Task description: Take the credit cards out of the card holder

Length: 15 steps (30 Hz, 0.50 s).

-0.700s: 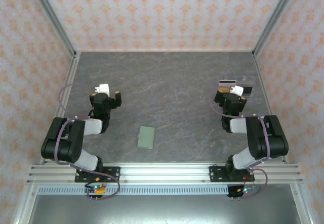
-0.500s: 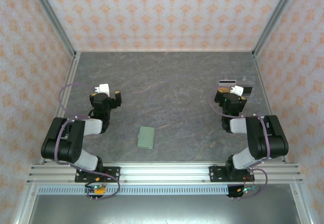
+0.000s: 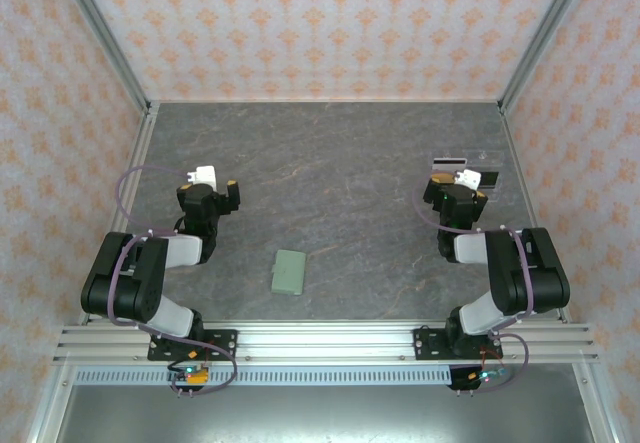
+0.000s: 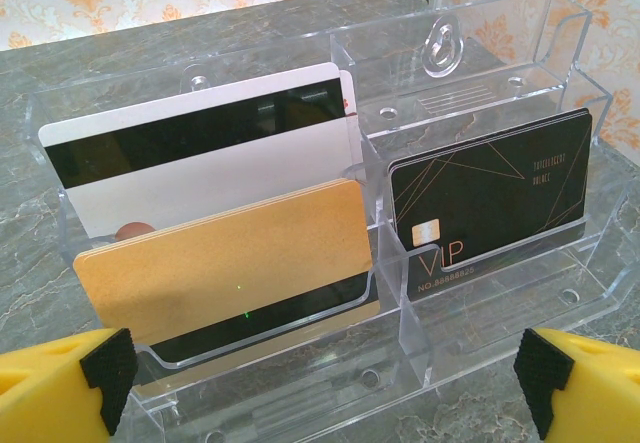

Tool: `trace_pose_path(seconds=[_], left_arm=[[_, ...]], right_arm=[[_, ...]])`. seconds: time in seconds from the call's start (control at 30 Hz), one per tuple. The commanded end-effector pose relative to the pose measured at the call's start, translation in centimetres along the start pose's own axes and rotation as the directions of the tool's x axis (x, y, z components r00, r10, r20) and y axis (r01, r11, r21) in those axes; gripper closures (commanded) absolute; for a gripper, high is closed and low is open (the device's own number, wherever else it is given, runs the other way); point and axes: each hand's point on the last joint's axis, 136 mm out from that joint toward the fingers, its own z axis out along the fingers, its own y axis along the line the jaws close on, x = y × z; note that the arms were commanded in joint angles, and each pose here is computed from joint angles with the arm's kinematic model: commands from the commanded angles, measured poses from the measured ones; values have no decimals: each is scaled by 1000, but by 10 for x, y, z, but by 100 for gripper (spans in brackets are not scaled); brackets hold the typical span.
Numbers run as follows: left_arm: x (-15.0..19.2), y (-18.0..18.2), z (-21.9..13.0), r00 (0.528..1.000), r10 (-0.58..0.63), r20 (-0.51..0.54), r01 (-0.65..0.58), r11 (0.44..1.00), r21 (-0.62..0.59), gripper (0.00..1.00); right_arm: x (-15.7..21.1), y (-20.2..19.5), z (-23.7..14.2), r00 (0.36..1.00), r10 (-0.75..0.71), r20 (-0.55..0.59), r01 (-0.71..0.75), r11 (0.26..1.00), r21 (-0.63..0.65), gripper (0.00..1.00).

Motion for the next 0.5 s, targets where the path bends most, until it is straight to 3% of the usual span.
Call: trace_pose_path(seconds=[0.0,0.27,0.37,0.47], left_arm=[[-8,1,3,1000,4,10,-4,1000,1,0],[-7,2,3,1000,4,13,-4,1000,-3,0],[-18,14,-6,999,-29,28,30,997,-65,0],[-34,13,-15,1000,-22,23,23,999,-45,0]], right_arm=[[-7,2,2,1000,18,10,-18,1000,-1,1],[-9,0,0,999,25,26,-25,1000,6,1],[-23,-8,-11,998,44,54,-46,998,33,1],[-40,-16,-23,998,50,47,-53,996,76,1]])
